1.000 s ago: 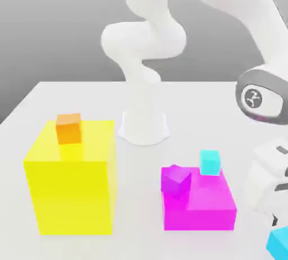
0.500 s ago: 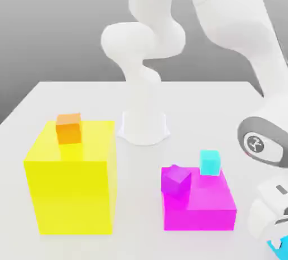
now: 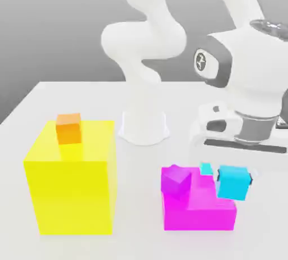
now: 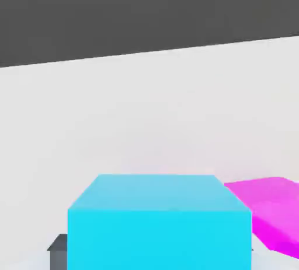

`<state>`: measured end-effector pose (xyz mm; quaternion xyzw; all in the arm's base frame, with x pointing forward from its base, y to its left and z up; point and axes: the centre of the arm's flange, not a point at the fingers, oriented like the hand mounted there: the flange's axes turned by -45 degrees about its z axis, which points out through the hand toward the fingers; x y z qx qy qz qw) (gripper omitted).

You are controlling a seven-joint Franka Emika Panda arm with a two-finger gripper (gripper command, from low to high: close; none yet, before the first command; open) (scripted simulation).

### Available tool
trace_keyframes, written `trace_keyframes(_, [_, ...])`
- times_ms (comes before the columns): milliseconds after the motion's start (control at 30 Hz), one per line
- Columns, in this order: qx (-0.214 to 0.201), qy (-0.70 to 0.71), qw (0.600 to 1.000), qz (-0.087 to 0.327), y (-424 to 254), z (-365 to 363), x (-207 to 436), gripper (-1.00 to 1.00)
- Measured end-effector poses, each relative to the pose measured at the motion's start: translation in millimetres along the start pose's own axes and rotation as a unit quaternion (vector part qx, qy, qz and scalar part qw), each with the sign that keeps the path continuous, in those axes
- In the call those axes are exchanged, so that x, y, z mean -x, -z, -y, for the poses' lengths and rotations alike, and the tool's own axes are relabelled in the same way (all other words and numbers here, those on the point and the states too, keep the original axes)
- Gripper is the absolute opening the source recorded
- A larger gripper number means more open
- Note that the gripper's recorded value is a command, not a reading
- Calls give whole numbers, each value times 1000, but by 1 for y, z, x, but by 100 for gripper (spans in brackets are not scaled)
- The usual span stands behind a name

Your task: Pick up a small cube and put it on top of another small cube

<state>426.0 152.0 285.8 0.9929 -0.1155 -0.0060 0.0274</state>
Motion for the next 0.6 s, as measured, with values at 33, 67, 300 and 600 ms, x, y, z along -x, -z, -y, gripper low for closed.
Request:
trace_keyframes(33, [-1,-18,1000,0,4,-9,4,-100])
trace_keyframes(67, [-3,-35,999,1,8,-19,9,-100])
trace_keyframes(300, [-25,-164,986,2,25,-84,42,-100])
trace_keyframes(600, [-28,-181,983,2,-32,-89,46,100])
